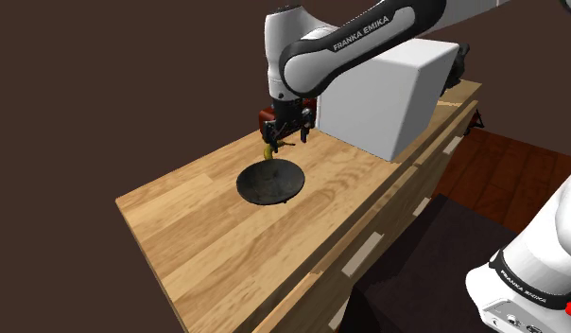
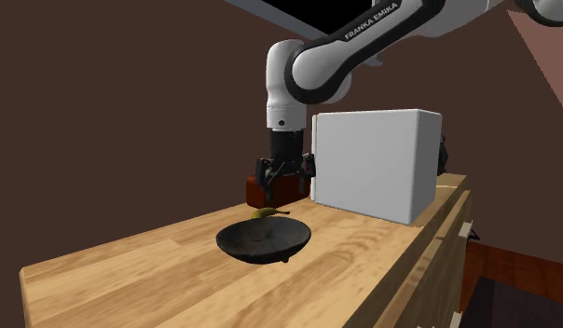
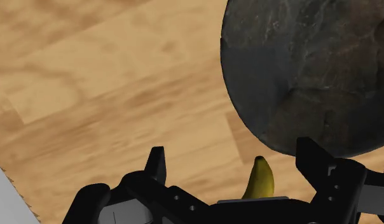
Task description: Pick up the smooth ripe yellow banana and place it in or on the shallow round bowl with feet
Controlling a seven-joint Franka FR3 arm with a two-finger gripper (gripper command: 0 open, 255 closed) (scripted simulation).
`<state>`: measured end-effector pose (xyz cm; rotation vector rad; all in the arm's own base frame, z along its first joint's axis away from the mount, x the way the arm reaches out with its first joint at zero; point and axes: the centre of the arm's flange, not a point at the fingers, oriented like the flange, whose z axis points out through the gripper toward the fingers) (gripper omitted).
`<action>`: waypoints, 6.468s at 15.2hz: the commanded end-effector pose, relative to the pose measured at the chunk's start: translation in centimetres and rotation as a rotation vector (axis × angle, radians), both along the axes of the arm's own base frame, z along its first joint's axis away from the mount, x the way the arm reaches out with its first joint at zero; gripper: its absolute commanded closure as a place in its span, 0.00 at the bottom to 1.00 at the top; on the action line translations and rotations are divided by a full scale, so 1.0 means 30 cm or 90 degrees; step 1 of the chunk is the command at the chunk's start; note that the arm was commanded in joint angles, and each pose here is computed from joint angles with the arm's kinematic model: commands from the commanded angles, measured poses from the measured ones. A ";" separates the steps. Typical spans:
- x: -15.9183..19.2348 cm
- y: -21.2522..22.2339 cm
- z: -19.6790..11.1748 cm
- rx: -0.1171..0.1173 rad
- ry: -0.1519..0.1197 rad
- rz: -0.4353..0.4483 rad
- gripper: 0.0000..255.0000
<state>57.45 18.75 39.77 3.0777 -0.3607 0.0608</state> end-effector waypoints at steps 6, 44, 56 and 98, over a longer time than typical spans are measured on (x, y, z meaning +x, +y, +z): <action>0.226 0.084 -0.090 -0.002 -0.029 -0.046 0.00; 0.236 0.077 0.006 -0.002 -0.029 -0.046 1.00; 0.171 0.136 0.181 -0.002 -0.029 -0.046 1.00; -0.239 0.512 -0.012 -0.002 -0.029 -0.046 0.00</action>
